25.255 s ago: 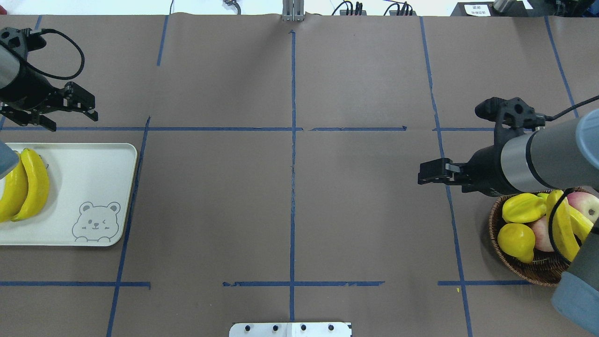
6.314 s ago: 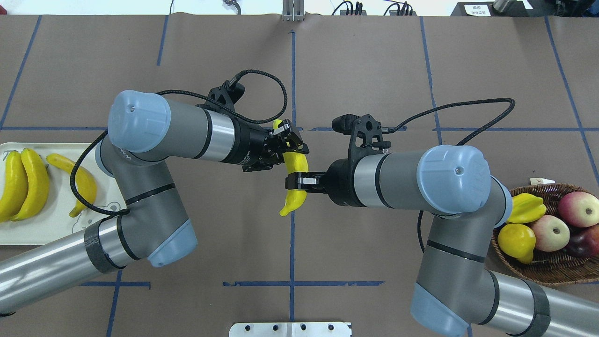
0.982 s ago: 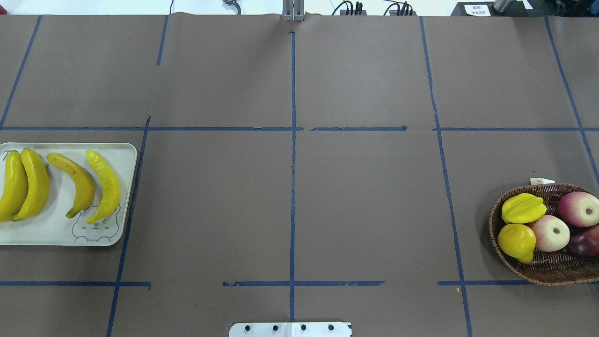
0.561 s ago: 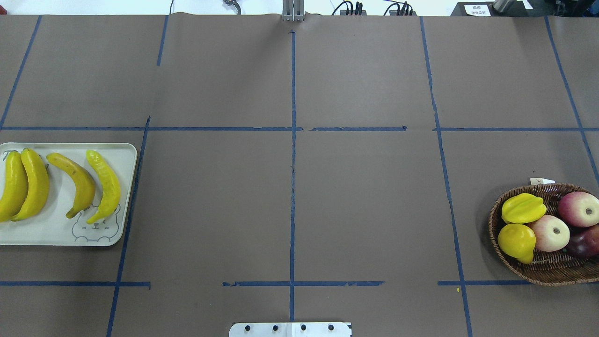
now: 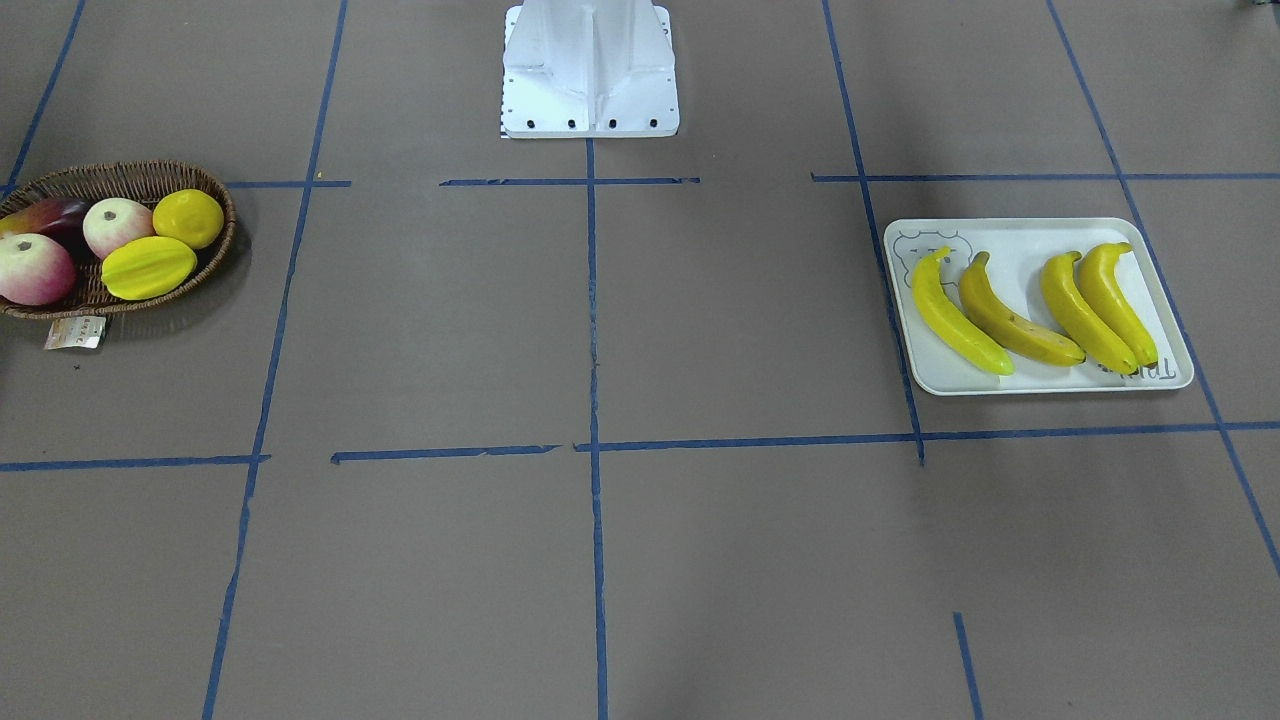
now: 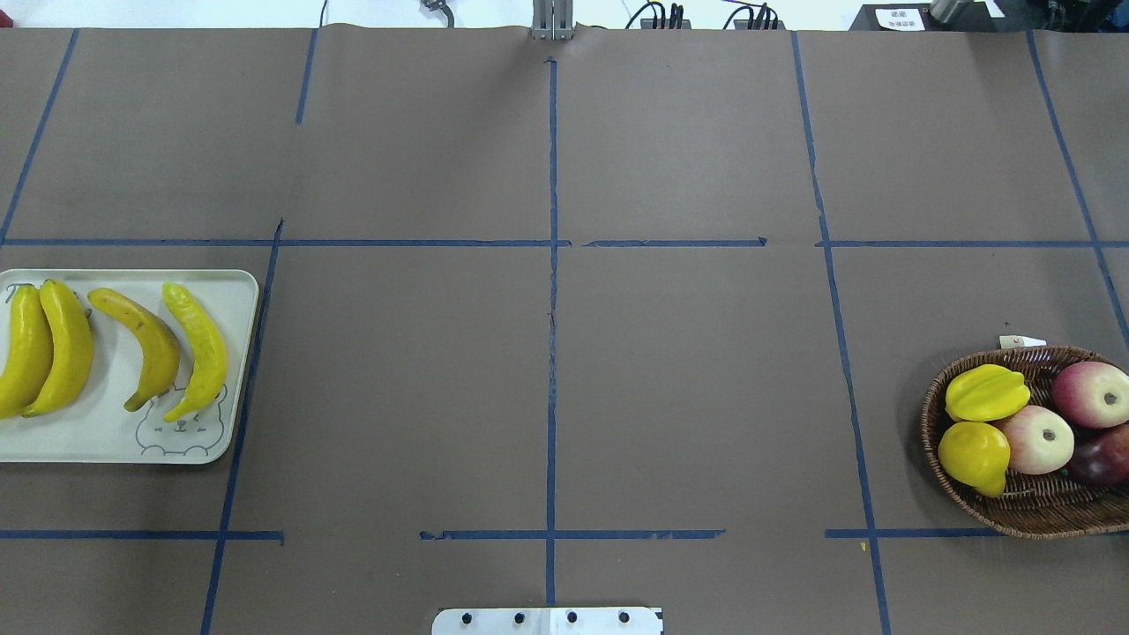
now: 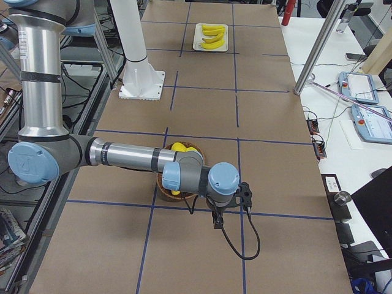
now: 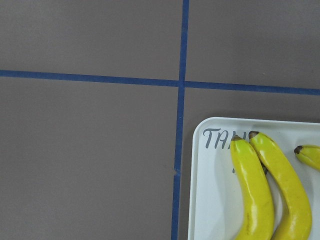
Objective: Transfer all bananas from basket to plate
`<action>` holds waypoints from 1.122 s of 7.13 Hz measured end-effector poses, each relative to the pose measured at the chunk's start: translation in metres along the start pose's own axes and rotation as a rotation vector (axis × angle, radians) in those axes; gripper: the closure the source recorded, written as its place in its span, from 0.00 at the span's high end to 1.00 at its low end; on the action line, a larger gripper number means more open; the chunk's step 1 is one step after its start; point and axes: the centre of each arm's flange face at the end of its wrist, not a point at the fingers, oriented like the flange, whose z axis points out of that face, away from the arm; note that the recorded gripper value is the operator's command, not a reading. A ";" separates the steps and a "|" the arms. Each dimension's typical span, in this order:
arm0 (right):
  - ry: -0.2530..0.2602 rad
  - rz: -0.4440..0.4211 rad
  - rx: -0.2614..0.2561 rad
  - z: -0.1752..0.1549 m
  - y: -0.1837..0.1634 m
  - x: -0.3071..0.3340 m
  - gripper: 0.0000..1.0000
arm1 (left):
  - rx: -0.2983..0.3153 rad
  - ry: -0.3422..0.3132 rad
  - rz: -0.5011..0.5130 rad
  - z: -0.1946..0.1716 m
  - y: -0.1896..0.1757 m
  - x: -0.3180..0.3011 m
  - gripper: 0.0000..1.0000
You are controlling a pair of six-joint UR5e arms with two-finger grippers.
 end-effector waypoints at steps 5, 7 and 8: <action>0.001 0.024 0.002 -0.001 0.002 0.000 1.00 | -0.008 -0.004 0.016 0.001 0.001 -0.003 1.00; 0.001 0.028 0.008 -0.004 0.001 -0.002 1.00 | -0.008 -0.003 0.015 0.001 0.001 -0.003 1.00; 0.002 0.027 0.010 -0.005 0.000 -0.003 1.00 | -0.008 -0.003 0.015 0.001 0.001 -0.003 1.00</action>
